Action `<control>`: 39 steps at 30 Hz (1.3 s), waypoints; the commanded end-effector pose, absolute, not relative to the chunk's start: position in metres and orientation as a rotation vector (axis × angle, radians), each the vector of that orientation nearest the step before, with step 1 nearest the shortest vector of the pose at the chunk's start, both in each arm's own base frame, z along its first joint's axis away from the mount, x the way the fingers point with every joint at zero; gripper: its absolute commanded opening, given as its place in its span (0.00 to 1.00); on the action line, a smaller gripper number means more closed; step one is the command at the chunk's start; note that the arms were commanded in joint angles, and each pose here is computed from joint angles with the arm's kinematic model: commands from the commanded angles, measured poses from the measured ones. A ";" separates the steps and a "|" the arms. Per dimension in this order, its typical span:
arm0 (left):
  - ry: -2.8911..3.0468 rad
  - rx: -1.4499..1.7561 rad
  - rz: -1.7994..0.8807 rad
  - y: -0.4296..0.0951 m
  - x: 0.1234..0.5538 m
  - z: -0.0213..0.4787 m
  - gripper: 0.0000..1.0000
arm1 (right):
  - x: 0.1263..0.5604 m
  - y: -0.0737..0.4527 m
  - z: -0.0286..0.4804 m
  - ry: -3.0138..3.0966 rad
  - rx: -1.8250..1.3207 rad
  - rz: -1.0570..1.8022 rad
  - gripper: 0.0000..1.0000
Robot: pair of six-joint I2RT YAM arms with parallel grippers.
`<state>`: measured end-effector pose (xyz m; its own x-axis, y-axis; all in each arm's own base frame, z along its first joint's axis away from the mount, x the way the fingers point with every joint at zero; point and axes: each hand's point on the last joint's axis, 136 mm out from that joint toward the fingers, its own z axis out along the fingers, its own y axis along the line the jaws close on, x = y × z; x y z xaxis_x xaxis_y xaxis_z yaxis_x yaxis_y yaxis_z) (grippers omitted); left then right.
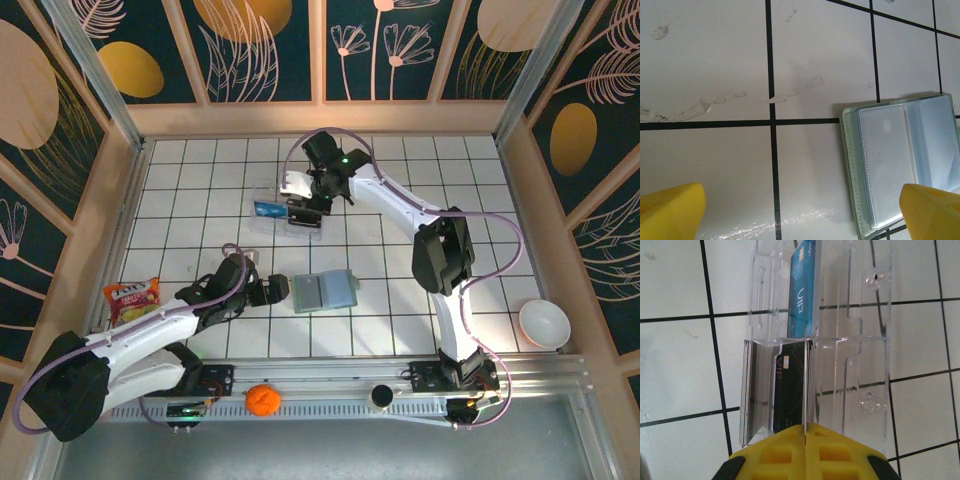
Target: Take the credit cards out of the card holder
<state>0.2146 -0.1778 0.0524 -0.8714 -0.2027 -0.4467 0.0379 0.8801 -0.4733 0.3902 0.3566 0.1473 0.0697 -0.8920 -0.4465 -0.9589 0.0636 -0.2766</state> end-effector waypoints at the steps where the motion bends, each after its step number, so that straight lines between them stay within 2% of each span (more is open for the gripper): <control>1: 2.547 -0.115 -0.619 -0.174 0.219 0.056 0.99 | 0.385 0.358 0.145 1.833 -1.882 0.166 0.00; 13: 2.538 -0.119 -0.617 -0.171 0.218 0.057 0.99 | 0.389 0.361 0.147 1.870 -1.838 0.120 0.00; 39: 2.526 -0.122 -0.632 -0.172 0.219 0.058 0.99 | 0.387 0.358 0.104 2.022 -1.864 0.105 0.00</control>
<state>0.2159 -0.1754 0.0527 -0.8660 -0.2016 -0.4576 0.0381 0.8859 -0.4624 0.3861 0.3572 0.1061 -0.0317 -0.9374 -0.3469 -0.9731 0.1082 -0.2032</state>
